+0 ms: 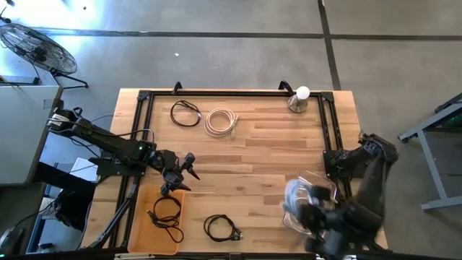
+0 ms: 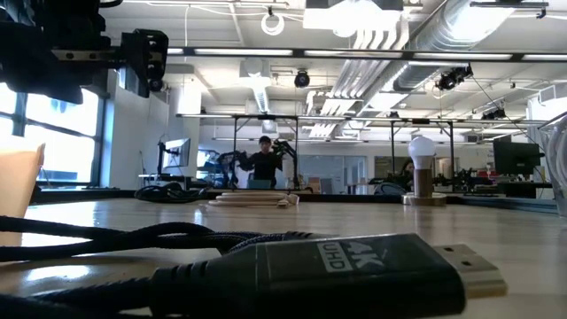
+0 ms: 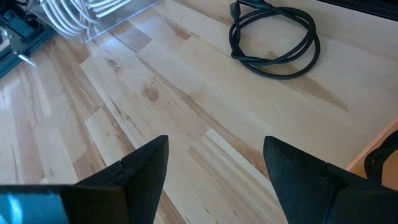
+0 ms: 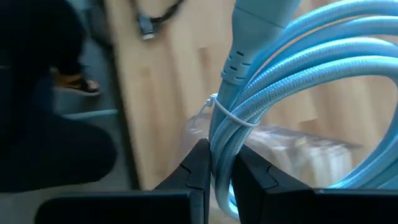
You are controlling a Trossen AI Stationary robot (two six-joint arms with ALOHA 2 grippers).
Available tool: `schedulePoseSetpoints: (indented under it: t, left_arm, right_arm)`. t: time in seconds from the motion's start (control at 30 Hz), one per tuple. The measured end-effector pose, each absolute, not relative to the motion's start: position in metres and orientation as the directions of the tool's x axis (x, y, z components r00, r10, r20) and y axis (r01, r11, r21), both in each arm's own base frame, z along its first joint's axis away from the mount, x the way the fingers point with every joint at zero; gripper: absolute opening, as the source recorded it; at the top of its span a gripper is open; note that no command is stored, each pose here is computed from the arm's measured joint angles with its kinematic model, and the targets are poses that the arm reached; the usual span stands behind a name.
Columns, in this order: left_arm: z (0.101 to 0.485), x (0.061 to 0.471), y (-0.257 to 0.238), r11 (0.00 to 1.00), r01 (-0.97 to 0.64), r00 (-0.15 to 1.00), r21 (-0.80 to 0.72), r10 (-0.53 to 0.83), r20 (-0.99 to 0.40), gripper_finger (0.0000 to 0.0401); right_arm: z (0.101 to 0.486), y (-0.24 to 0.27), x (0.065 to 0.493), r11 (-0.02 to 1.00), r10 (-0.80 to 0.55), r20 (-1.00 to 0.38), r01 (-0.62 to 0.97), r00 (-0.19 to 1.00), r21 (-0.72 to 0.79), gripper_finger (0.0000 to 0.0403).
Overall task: Sort HDMI cables
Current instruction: Put the blue HDMI cable into the transparent bin
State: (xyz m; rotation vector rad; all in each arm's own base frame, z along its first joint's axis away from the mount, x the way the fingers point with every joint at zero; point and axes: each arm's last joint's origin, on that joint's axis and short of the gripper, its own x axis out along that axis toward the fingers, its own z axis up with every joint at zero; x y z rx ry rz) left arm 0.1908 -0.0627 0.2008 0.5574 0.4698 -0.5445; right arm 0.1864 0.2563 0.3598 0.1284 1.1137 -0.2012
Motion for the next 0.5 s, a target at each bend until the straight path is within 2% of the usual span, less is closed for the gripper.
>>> schedulePoseSetpoints:
  t: [0.17,0.23,0.33,0.5]
  left_arm:
    - [0.201,0.191,-0.063,0.715,0.595,0.759,0.366,-0.35,-0.549,0.0257]
    - [0.201,0.191,-0.063,0.715,0.595,0.759,0.366,-0.35,-0.549,0.0257]
    - [0.201,0.191,-0.063,0.715,0.596,0.759,0.366,-0.351,-0.549,0.0257]
    - [0.201,0.191,-0.063,0.715,0.596,0.758,0.366,-0.351,-0.549,0.0257]
  right_arm:
    - [0.352,0.281,0.16,0.977,-0.053,-0.857,0.203,0.512,0.06,0.0033]
    - [0.344,0.284,0.156,0.973,-0.067,-0.86,0.223,0.505,0.056,0.0033]
    - [0.326,0.283,0.155,0.963,-0.092,-0.893,0.267,0.44,0.032,0.0033]
    - [0.29,0.276,0.161,0.944,-0.099,-0.961,0.331,0.26,-0.008,0.0033]
